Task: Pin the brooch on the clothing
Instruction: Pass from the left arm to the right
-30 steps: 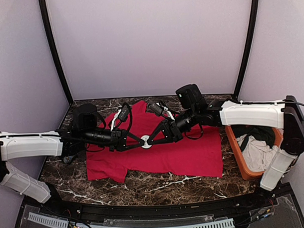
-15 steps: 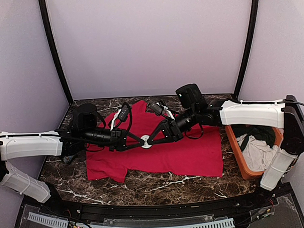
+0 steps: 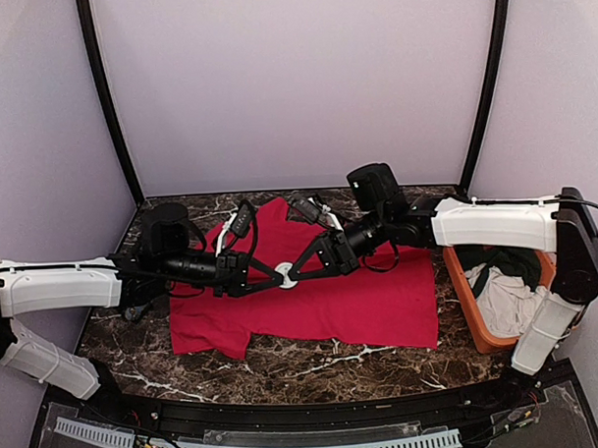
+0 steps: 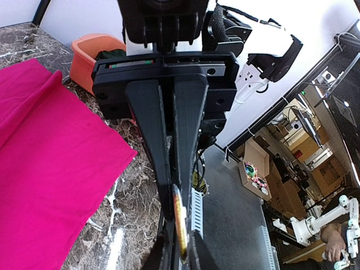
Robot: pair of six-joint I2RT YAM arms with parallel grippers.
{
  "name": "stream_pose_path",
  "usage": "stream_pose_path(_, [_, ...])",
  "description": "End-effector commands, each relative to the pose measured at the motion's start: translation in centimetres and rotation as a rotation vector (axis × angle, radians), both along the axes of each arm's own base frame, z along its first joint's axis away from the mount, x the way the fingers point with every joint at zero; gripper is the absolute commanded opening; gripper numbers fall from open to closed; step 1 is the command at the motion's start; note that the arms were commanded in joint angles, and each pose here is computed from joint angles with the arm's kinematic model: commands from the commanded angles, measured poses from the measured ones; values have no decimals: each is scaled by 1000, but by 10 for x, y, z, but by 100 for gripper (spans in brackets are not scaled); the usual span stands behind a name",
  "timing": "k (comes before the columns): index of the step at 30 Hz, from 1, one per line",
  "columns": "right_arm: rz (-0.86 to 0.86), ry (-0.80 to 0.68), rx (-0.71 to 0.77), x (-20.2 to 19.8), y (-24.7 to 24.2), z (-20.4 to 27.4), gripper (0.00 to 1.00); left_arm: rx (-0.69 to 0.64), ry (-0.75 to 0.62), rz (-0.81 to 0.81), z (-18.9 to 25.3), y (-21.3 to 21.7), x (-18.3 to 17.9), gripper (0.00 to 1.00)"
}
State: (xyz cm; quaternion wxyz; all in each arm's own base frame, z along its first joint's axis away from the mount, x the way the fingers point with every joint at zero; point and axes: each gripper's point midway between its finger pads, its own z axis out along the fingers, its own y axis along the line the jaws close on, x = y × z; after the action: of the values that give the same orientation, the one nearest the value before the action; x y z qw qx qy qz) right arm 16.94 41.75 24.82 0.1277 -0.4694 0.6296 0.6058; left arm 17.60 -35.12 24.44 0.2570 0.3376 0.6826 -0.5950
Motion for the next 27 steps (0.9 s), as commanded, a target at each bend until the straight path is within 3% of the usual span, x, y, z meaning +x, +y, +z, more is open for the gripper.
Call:
stream_pose_path(1, [-24,-41,35,8,2,6,0,-13,11,-10,1,1,-4,18])
stream_pose_path(5, [-64,-82,22,11,4,3,0,-25,30,-7,0,-1,-2,26])
stream_pose_path(13, [-114,-159,61,13,2,7,0,-51,56,-1,-1,-2,-1,16])
stream_pose_path(27, [-251,-292,173,20,-9,17,0,-158,111,26,6,-4,4,21])
